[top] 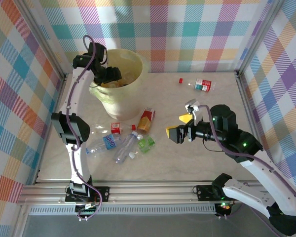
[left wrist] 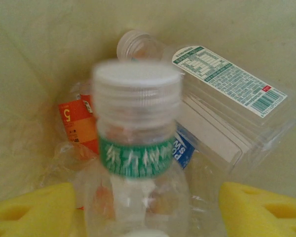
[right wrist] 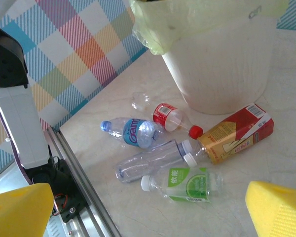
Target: Put the plastic bottles in the bin
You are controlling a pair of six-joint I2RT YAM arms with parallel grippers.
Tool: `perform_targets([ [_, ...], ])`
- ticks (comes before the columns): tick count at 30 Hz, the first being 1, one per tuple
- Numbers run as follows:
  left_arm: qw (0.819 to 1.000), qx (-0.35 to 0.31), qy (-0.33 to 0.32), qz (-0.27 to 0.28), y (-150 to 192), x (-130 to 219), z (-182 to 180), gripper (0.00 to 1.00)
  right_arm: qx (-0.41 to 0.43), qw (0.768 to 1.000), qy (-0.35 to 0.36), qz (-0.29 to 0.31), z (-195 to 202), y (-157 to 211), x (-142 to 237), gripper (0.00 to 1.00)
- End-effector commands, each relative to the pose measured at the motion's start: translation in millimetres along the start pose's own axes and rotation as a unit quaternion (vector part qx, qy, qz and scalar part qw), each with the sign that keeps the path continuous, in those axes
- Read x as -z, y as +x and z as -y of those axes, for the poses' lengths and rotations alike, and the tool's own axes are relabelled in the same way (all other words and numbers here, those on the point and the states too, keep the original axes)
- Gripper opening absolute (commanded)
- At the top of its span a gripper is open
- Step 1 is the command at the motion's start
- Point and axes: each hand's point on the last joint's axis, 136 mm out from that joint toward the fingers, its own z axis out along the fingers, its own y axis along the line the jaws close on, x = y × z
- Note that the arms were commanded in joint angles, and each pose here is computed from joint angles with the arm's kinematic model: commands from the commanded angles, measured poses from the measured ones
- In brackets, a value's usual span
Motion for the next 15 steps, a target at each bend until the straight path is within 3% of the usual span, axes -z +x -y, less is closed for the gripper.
perform_targets([
  [1, 0.999, -0.002, 0.006, 0.048, -16.6, 38.8, 1.6, 0.82, -0.017, 1.000, 0.007, -0.007, 5.3, 5.5, -4.3, 1.00],
  [9, 0.993, -0.012, 0.048, 0.104, -32.0, 81.8, 19.7, 0.98, -0.065, 0.998, 0.015, -0.013, 12.2, 10.6, -13.5, 1.00],
  [15, 0.982, -0.054, 0.113, 0.144, -37.5, 121.6, 45.5, 1.00, -0.112, 0.993, 0.026, -0.034, 22.6, 25.6, -28.0, 1.00],
])
